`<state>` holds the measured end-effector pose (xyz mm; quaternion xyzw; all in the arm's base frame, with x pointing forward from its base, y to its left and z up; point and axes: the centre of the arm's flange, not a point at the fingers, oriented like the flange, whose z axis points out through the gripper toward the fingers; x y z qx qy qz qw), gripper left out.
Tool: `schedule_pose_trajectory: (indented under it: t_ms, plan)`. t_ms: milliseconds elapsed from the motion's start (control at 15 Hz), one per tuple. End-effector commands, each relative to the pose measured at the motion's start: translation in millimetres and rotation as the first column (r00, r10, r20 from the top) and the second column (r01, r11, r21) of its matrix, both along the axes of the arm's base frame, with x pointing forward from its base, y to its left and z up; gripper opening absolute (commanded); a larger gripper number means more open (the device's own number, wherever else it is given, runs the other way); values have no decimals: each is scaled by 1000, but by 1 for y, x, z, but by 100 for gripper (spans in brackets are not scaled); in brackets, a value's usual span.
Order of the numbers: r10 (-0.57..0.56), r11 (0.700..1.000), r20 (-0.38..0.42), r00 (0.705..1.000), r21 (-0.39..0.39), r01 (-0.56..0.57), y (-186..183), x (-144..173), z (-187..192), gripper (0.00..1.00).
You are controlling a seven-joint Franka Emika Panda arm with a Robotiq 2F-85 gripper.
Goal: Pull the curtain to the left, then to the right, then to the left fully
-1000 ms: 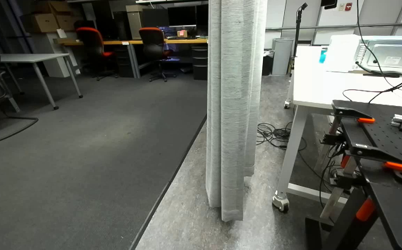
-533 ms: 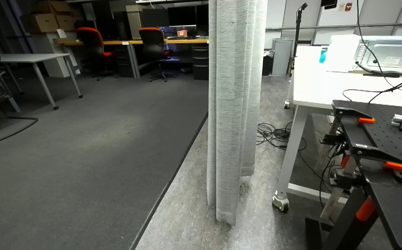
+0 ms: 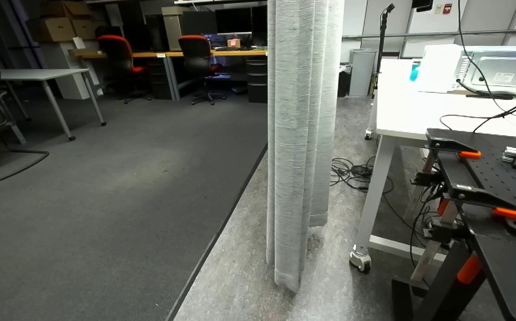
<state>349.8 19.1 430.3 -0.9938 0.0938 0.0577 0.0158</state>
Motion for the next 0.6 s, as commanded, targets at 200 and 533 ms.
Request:
schedule_pose_trajectory:
  t_ms: [200,533]
  plan:
    - [0,1000,0,1000,0,0,0,0,0,100]
    - [-5,1000,1,1000,-4,5,-1,5,0,100]
